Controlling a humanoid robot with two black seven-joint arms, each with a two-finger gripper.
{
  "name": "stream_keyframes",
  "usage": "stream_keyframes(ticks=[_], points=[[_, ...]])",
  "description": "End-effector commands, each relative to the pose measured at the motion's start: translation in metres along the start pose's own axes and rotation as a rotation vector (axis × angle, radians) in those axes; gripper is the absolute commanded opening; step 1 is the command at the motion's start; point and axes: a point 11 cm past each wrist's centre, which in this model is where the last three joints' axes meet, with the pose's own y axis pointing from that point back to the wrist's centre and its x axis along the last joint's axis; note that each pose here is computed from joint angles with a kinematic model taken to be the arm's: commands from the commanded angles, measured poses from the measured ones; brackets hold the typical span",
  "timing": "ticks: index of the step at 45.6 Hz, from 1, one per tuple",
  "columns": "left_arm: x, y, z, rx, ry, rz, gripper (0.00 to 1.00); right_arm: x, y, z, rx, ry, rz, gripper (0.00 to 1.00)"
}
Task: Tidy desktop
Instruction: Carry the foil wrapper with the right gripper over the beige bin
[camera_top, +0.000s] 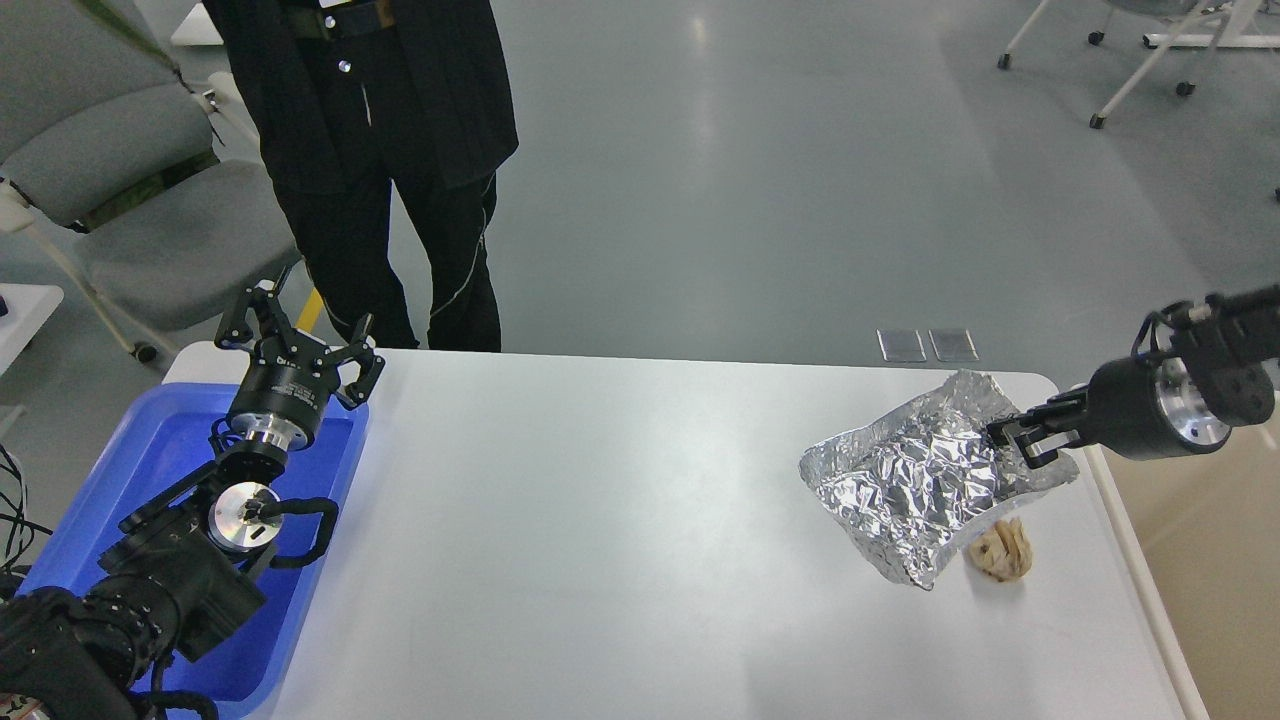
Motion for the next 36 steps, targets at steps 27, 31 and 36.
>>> stream_keyframes(ticks=[27, 31, 36], points=[[0.0, 0.0, 0.0, 0.0, 0.001, -0.001, 1.0, -0.006, 0.054, 0.075, -0.163, -0.268, 0.115, 0.0], [0.0, 0.0, 0.0, 0.0, -0.001, 0.0, 1.0, -0.024, 0.059, 0.094, -0.206, -0.34, 0.159, 0.0], [0.0, 0.0, 0.0, 0.0, 0.001, -0.001, 1.0, -0.038, 0.074, 0.119, -0.257, -0.473, 0.241, 0.0]])
